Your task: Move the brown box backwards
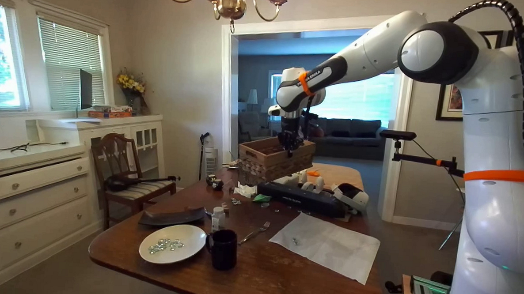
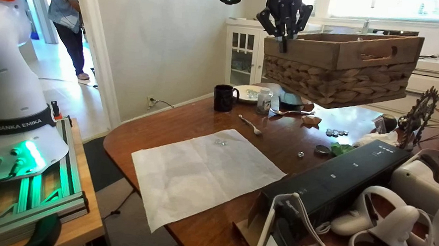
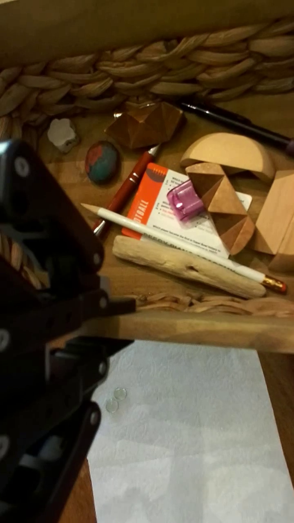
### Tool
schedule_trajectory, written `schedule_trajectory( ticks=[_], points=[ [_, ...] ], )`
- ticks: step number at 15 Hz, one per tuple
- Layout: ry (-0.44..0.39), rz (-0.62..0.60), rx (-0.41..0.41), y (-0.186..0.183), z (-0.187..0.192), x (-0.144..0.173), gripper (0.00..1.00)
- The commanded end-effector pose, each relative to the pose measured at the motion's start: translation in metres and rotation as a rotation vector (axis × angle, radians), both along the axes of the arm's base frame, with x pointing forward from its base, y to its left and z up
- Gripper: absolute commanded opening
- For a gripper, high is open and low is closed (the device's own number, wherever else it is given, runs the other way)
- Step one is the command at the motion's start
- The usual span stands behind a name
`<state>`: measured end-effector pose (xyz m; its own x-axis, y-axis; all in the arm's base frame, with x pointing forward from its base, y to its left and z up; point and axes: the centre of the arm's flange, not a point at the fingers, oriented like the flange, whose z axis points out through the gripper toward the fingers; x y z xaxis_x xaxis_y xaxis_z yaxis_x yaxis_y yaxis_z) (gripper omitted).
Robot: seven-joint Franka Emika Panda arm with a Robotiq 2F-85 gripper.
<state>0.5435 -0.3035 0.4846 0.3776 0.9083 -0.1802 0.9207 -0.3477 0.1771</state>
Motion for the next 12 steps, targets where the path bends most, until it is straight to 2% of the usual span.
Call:
schedule_trajectory(
  ticks=[1,3,5,9,12],
  points=[
    [-0.026,0.169,-0.027,0.023,0.002,0.038,0.04],
    [-0.028,0.256,-0.049,0.04,0.0,0.066,0.04],
    [-0.042,0.292,-0.05,0.049,-0.003,0.09,0.04],
    [-0.14,0.297,0.027,0.048,-0.019,0.133,0.04],
    [-0.246,0.313,0.104,0.041,-0.035,0.159,0.04]
  ],
)
